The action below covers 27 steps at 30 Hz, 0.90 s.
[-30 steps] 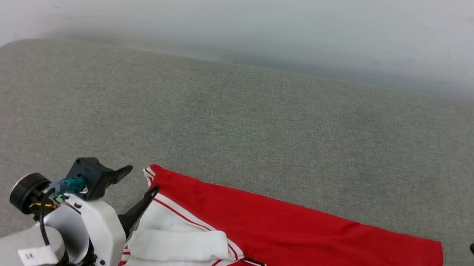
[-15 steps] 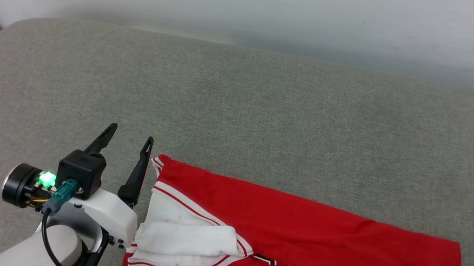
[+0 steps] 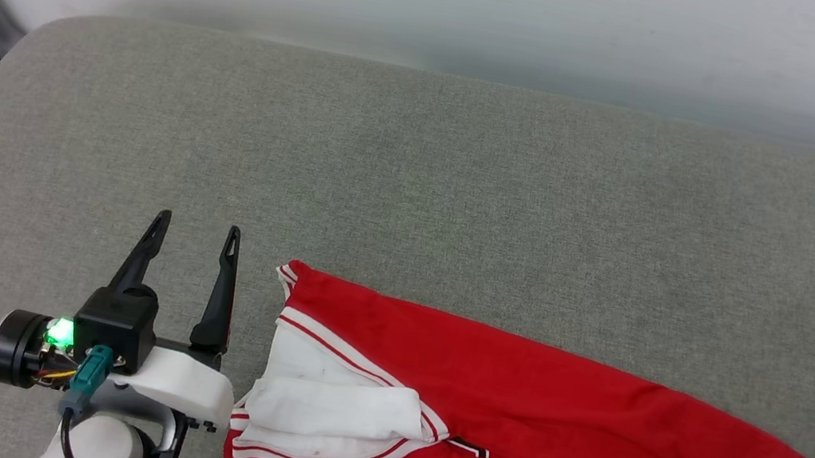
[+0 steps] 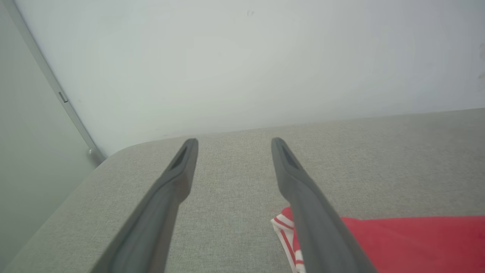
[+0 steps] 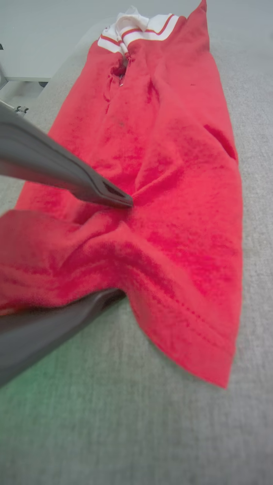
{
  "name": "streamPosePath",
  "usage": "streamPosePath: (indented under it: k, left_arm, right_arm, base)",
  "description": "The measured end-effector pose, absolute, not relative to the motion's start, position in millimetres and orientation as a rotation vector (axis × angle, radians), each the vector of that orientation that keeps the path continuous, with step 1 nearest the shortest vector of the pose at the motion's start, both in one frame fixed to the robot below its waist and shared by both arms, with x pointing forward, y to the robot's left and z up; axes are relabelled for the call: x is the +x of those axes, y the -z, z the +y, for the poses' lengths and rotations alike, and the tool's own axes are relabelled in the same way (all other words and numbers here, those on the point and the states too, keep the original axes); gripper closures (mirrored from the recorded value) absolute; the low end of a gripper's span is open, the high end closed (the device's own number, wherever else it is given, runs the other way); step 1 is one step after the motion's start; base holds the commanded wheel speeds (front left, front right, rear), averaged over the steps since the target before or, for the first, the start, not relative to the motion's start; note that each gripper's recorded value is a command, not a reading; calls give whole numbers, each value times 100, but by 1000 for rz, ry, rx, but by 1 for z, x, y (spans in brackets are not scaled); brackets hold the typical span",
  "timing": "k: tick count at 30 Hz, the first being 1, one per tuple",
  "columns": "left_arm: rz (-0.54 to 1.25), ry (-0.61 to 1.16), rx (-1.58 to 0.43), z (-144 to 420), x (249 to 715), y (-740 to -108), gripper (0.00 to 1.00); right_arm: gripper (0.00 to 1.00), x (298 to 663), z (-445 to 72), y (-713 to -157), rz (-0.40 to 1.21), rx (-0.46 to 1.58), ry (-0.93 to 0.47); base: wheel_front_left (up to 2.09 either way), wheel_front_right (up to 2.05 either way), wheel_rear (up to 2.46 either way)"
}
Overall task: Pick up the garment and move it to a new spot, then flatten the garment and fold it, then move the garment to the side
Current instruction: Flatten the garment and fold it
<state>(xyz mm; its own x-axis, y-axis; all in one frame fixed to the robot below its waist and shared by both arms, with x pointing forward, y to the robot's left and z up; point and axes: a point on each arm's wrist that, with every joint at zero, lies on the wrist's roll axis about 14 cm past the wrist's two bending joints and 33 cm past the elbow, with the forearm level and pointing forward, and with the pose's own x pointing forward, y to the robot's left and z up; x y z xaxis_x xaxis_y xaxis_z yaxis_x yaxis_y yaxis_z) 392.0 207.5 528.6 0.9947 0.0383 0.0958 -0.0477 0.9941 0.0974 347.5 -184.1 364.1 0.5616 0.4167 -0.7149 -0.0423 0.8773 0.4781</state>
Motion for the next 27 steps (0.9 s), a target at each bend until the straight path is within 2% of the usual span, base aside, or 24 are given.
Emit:
streamPosePath:
  k: [1,2,3,12,17,23,25,27]
  left_arm:
    - [-101,-53,100,209,391,-529,0]
    - [-104,-58,100,209,389,-529,0]
    - [-111,-70,102,211,388,-530,0]
    - [-146,-128,103,219,370,-535,0]
    - [-151,-124,116,217,359,-535,0]
    - [-150,-113,119,214,350,-532,0]
    - [-144,-105,121,213,348,-530,0]
    - [-147,-100,113,211,348,-530,0]
  right_arm:
    - [55,347,-182,-364,945,436,-287]
    - [87,347,-181,-363,947,435,-290]
    - [100,348,-181,-363,946,434,-290]
    - [100,353,-190,-375,893,444,-275]
    - [100,360,-232,-392,832,398,-192]
    - [100,353,-281,-405,814,338,-92]
    - [100,348,-281,-408,829,330,-106]
    - [100,347,-251,-428,820,335,-225]
  base:
    - [0,0,0]
    - [0,0,0]
    - [0,0,0]
    - [0,0,0]
    - [0,0,0]
    - [0,0,0]
    - [0,0,0]
    - [0,0,0]
